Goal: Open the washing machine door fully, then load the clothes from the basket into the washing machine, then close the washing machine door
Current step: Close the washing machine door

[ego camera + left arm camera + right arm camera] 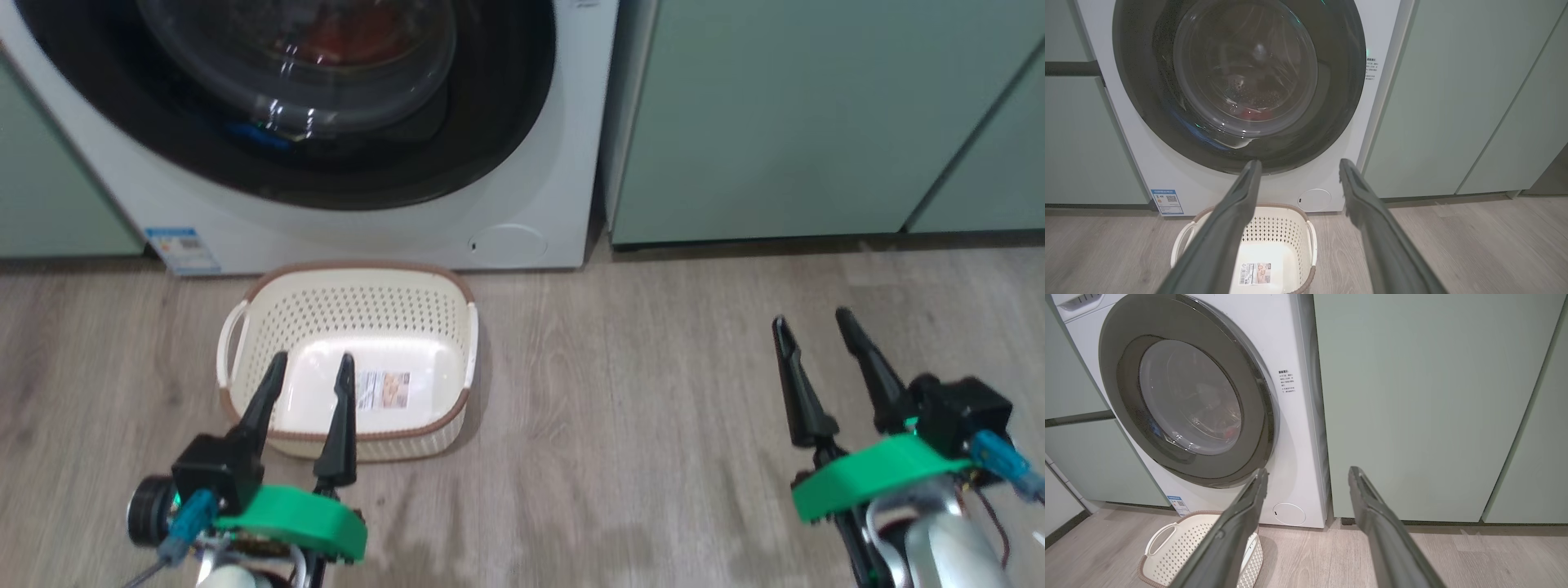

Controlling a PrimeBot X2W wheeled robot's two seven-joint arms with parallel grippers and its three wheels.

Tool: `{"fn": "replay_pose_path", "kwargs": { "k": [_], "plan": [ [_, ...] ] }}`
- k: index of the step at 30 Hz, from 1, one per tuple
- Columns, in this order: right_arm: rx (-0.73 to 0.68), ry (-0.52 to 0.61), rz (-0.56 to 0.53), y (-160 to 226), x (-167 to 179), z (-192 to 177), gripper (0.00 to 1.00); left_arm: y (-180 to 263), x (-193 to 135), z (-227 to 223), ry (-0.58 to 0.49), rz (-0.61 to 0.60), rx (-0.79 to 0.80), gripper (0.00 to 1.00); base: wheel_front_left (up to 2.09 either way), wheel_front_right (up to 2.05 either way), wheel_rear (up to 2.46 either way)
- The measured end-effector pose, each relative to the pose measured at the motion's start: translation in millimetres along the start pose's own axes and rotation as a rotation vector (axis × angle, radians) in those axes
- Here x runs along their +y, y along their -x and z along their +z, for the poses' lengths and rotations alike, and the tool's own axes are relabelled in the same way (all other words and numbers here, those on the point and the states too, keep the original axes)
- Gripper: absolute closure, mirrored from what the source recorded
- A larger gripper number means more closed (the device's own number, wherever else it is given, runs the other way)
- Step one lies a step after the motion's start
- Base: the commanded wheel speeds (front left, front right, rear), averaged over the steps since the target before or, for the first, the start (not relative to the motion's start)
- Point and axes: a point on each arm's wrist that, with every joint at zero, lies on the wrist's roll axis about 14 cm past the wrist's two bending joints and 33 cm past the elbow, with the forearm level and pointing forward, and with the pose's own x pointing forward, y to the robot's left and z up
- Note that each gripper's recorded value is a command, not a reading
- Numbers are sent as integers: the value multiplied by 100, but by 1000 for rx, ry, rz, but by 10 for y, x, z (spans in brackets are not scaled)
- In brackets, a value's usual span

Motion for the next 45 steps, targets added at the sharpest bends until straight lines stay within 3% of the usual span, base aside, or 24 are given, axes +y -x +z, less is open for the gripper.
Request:
{"fn": "replay_pose_path", "kwargs": {
  "k": [11,45],
  "plan": [
    [-10,-6,-50,306,-125,116,0,113,-63,6,-9,-15,11,0,0,0,0],
    [-7,-15,-66,295,-171,109,0,90,5,24,-10,9,17,0,0,0,0]
  ]
}}
